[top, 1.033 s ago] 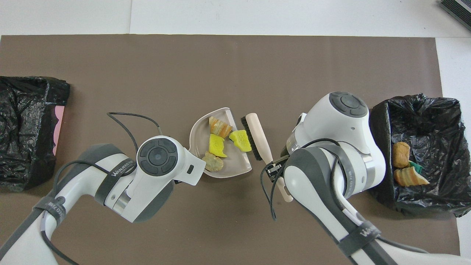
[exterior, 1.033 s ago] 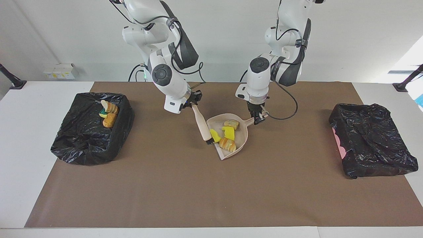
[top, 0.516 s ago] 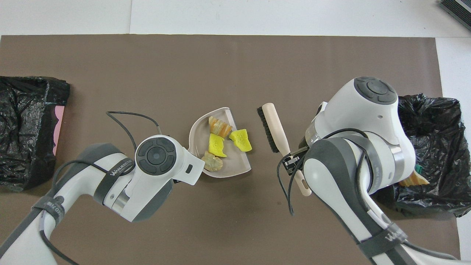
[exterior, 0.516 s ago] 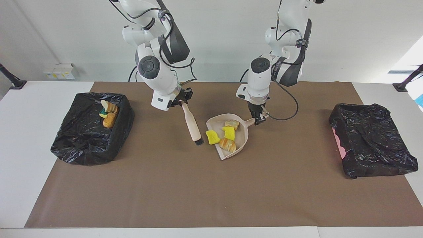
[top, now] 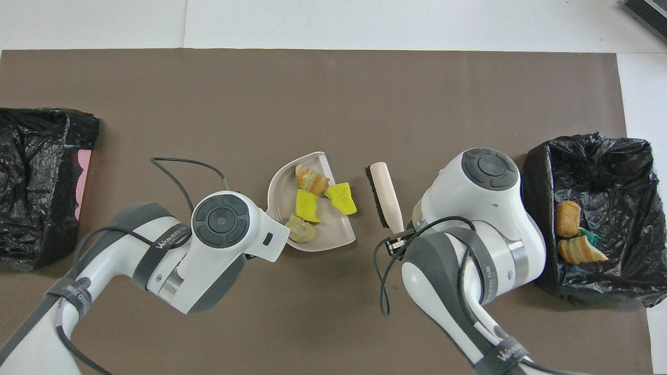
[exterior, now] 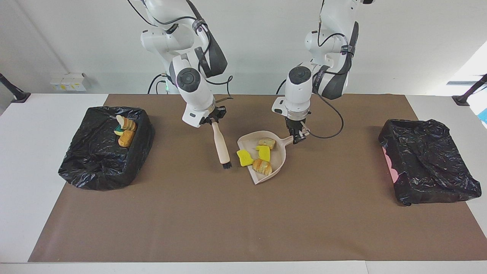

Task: Sweep and dump trash in bin

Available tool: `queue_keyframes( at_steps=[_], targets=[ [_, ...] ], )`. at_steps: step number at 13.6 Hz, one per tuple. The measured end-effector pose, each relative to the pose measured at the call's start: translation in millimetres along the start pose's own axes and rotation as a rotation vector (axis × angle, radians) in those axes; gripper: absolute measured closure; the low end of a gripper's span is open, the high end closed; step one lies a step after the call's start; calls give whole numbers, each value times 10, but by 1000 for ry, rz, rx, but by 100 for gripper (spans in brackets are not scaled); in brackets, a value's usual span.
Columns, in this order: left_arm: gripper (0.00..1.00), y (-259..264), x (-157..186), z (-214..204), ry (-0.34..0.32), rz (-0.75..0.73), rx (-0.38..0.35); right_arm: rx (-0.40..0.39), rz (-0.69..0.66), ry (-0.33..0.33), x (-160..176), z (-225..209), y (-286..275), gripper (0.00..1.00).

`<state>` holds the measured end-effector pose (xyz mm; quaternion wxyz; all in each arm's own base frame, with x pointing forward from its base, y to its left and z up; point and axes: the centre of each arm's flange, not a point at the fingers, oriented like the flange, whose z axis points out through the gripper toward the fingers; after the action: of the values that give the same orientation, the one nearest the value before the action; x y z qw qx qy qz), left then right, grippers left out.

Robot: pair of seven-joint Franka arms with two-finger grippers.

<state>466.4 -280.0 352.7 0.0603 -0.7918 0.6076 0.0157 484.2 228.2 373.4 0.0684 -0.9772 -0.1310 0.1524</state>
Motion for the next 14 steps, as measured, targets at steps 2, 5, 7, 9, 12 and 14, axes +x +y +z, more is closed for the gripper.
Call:
queue_keyframes(
  at_steps=[2,5,7,9,12,14],
  targets=[
    [69,0,0,0,0,0,0,-8,-20,-14,-13,144,-120,74],
    [69,0,0,0,0,0,0,-19,-57,-41,-73,279,-244,74],
    [69,0,0,0,0,0,0,10,-67,-63,-122,376,-332,74],
    [69,0,0,0,0,0,0,88,-87,-79,-162,425,-467,74],
    [69,0,0,0,0,1,0,128,-90,-79,-171,416,-519,74],
    [69,0,0,0,0,1,0,131,-80,-78,-160,401,-464,74]
  ],
)
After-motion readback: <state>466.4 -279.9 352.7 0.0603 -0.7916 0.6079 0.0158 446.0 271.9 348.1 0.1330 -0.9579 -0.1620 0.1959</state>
